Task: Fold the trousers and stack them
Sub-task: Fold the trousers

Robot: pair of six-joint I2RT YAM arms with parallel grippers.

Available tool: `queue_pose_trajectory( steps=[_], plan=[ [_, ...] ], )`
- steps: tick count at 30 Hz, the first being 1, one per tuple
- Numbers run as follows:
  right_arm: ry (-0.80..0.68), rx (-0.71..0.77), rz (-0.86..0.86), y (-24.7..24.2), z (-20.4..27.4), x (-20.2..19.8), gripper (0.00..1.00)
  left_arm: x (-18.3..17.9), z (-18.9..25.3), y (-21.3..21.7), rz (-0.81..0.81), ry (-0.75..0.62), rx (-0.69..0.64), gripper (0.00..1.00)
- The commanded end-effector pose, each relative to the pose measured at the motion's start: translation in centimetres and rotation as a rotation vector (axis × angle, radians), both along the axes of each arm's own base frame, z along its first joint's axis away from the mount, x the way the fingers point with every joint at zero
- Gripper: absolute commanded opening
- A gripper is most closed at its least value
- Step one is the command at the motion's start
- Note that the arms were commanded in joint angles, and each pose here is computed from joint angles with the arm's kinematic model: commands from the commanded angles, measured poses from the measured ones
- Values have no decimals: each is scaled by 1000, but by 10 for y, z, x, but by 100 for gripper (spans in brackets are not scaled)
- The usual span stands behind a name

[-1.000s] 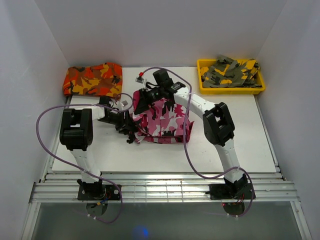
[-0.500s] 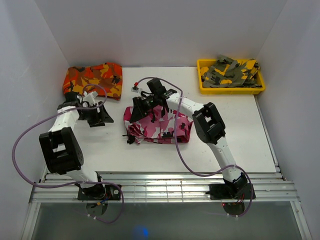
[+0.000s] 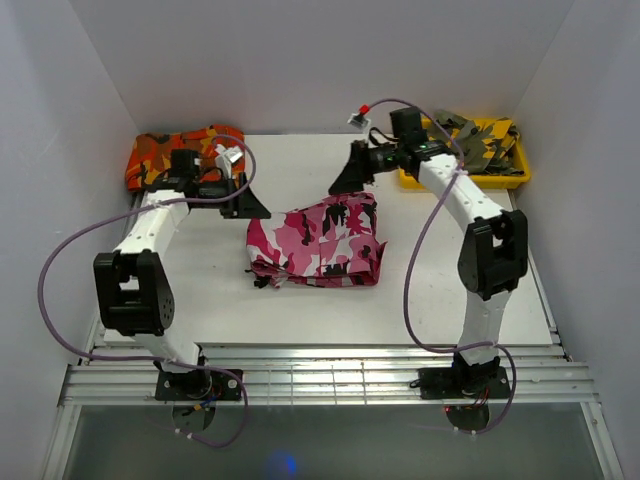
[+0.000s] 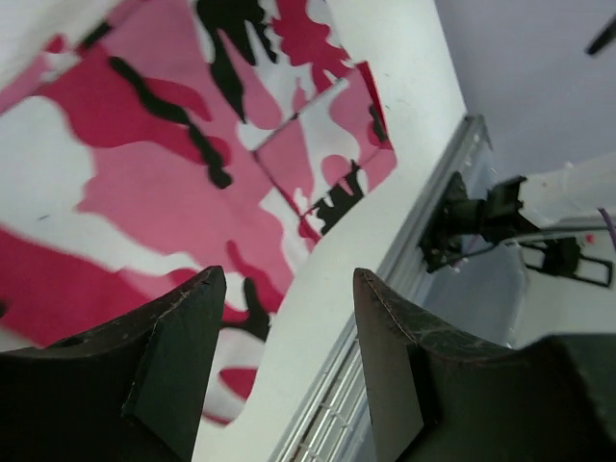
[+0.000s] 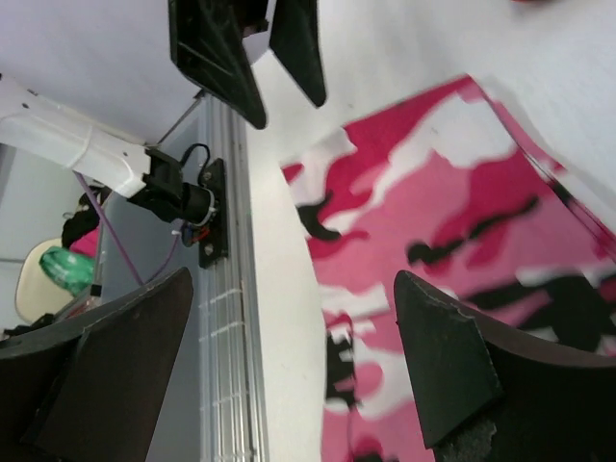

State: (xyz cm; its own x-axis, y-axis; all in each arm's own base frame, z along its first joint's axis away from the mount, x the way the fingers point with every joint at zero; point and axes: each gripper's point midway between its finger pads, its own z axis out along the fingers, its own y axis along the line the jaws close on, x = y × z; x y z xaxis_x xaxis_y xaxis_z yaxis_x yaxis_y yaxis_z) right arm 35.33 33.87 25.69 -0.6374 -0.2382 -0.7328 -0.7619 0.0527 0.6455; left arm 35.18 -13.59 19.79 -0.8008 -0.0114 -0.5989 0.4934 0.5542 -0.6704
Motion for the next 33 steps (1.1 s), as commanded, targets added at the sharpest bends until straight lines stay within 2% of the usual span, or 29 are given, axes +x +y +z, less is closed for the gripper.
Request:
queue_pose_trajectory(
  steps=[1,3,4,7,9,12,14,15,17,19,21,22,24,25,27,31,32,33],
  plan=[
    [171,-64,19,-48,-53,-24,90,-7,-4,-41,-125,99,-140,66],
    [212,-79,30,-61,-64,-44,90,-13,-24,-44,-129,169,-166,67],
    [271,-109,29,-66,-85,-59,90,-17,-41,-44,-128,223,-167,67],
    [335,-162,18,-75,-112,-77,90,-38,-92,-39,-99,381,-122,66],
    [427,-257,-3,-86,-154,-92,90,-55,-125,-29,-63,471,-63,66],
    [559,-346,-6,-98,-202,-113,90,-67,-152,-5,19,600,-105,66],
    [638,-398,-11,-104,-229,-123,90,-66,-174,14,81,650,-89,66],
    [659,-402,-10,-104,-234,-125,90,-67,-185,23,107,670,-49,66],
    [697,-416,-14,-105,-243,-128,90,-65,-192,34,112,665,-52,66],
    [688,-427,-13,-107,-242,-131,90,-64,-189,36,78,619,-46,66],
    [576,-411,-4,-106,-226,-121,90,-59,-171,35,55,539,-53,68],
    [526,-395,1,-105,-207,-117,90,-55,-161,34,19,469,-53,68],
    [417,-321,22,-97,-173,-103,90,-55,-134,32,-12,415,-70,68],
    [385,-291,31,-96,-150,-104,90,-47,-115,30,-44,335,-97,68],
    [306,-260,43,-94,-128,-98,90,-42,-88,28,-57,272,-115,67],
    [74,-277,-23,-90,-89,-56,90,-18,-27,19,-65,61,-88,67],
    [55,-280,-40,-88,-86,-47,90,-13,-19,15,-42,74,-101,66],
    [31,-278,-63,-85,-86,-34,90,-1,-10,12,-42,15,-105,66]
  ],
)
